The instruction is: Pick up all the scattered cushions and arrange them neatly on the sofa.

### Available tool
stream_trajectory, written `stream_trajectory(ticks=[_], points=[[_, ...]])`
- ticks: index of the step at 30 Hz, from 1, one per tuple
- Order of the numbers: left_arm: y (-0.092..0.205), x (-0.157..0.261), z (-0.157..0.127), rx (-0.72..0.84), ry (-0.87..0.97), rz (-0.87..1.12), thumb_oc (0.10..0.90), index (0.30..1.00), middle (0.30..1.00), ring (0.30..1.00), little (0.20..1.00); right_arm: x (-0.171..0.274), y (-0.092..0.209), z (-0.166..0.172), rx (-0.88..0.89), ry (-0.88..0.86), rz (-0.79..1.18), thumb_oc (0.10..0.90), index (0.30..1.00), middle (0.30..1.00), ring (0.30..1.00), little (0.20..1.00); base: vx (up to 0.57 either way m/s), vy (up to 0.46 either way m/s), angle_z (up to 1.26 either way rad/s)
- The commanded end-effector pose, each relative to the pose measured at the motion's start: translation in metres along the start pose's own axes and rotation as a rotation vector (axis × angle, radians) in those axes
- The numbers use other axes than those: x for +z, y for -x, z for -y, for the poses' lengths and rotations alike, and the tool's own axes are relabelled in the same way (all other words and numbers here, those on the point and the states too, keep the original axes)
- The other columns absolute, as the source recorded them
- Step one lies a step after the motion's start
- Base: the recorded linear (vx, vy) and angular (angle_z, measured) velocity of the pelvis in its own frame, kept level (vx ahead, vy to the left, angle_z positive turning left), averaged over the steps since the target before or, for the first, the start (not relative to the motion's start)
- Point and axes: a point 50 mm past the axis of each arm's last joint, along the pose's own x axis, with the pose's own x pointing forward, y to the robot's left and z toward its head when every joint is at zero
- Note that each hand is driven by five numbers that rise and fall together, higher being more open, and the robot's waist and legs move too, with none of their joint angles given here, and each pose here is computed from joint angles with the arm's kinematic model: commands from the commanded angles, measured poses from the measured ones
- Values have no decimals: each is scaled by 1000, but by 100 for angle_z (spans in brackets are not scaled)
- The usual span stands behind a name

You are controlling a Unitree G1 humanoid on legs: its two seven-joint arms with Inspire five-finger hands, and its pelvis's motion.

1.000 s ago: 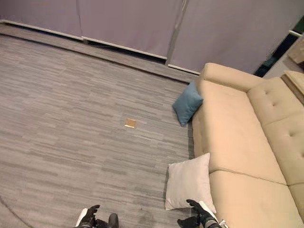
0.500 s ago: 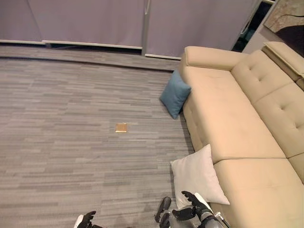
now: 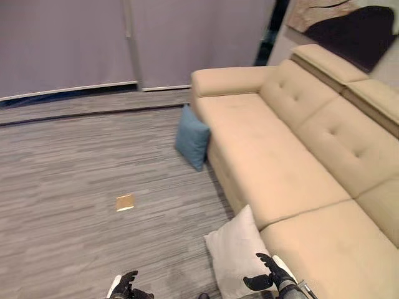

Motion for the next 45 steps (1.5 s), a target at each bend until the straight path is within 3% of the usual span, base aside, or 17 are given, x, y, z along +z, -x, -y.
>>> stream_trajectory(ticks=[1, 6, 17, 30, 45], points=[[0, 15, 2, 6, 8, 86, 800, 900, 900, 900, 900, 22, -8, 25, -87, 4, 101, 800, 900, 900, 900, 900, 153, 131, -147], [2, 5, 8, -24, -15, 51, 800, 900, 900, 900, 900, 20, -8, 21, -81, 0, 86, 800, 900, 900, 900, 900, 163, 254, -125], [2, -4, -9, 19, 4, 13, 800, 900, 900, 900, 900, 33, -12, 23, -88, -14, 112, 800, 900, 900, 900, 900, 64, 86, -111], [-2, 31, 12, -55, 17, 134, 800, 900, 900, 900, 900, 19, -10, 44, -153, -24, 79, 800, 900, 900, 900, 900, 46, -94, -24], [1, 8, 9, -38, 12, 45, 800, 900, 900, 900, 900, 22, -11, 38, -141, -12, 77, 800, 900, 900, 900, 900, 34, 131, -43]])
